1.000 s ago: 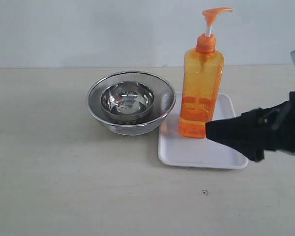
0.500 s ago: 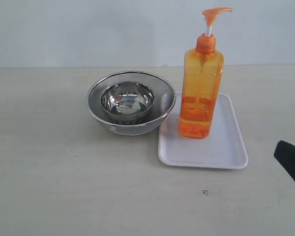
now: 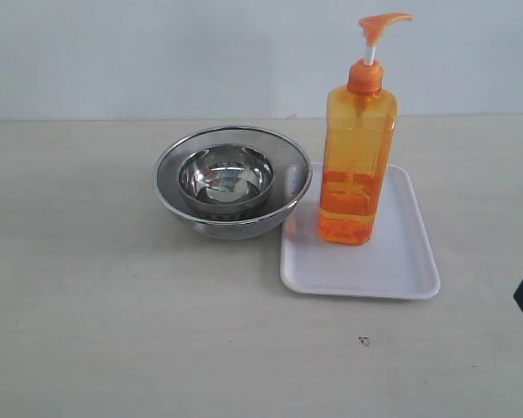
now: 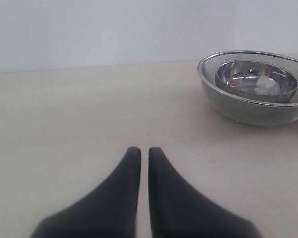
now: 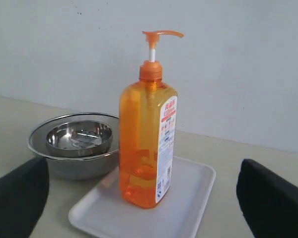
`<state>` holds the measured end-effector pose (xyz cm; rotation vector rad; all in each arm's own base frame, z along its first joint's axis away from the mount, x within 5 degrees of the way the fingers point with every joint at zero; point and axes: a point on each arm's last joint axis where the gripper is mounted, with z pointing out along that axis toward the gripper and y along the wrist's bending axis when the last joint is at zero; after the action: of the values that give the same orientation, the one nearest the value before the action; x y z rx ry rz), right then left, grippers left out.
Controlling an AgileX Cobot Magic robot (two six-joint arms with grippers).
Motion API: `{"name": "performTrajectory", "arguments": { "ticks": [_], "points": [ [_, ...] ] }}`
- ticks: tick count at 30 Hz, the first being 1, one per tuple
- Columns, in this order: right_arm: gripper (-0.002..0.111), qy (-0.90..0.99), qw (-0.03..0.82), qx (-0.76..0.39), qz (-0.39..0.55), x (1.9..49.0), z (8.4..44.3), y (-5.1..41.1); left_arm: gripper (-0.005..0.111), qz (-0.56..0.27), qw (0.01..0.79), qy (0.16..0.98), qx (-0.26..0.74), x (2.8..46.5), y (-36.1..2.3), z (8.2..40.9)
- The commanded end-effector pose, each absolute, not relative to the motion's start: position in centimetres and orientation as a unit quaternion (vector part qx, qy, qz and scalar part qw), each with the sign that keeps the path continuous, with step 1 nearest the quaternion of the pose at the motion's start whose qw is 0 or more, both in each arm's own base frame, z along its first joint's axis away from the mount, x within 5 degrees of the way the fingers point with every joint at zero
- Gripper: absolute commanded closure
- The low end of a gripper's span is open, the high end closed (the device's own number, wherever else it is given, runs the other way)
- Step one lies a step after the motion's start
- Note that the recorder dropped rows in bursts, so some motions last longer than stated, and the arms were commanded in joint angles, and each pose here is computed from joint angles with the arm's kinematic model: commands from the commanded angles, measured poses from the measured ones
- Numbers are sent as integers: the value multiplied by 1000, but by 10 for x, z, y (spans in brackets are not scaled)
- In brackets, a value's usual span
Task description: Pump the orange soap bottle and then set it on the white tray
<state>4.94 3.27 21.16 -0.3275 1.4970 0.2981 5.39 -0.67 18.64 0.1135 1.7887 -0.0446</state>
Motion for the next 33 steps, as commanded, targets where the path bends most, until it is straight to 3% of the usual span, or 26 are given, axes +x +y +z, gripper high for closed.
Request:
{"name": "performTrajectory", "arguments": {
  "ticks": [1,18,33],
  "points": [
    [15,679,717,-94,131,52,211,26,102,-16,625,779,51,54,-6,185],
    [15,672,720,79,155,56,213,6,102,-16,625,779,51,54,-6,185],
    [15,686,722,33,81,56,210,3,102,-16,625,779,51,54,-6,185]
  ]
}}
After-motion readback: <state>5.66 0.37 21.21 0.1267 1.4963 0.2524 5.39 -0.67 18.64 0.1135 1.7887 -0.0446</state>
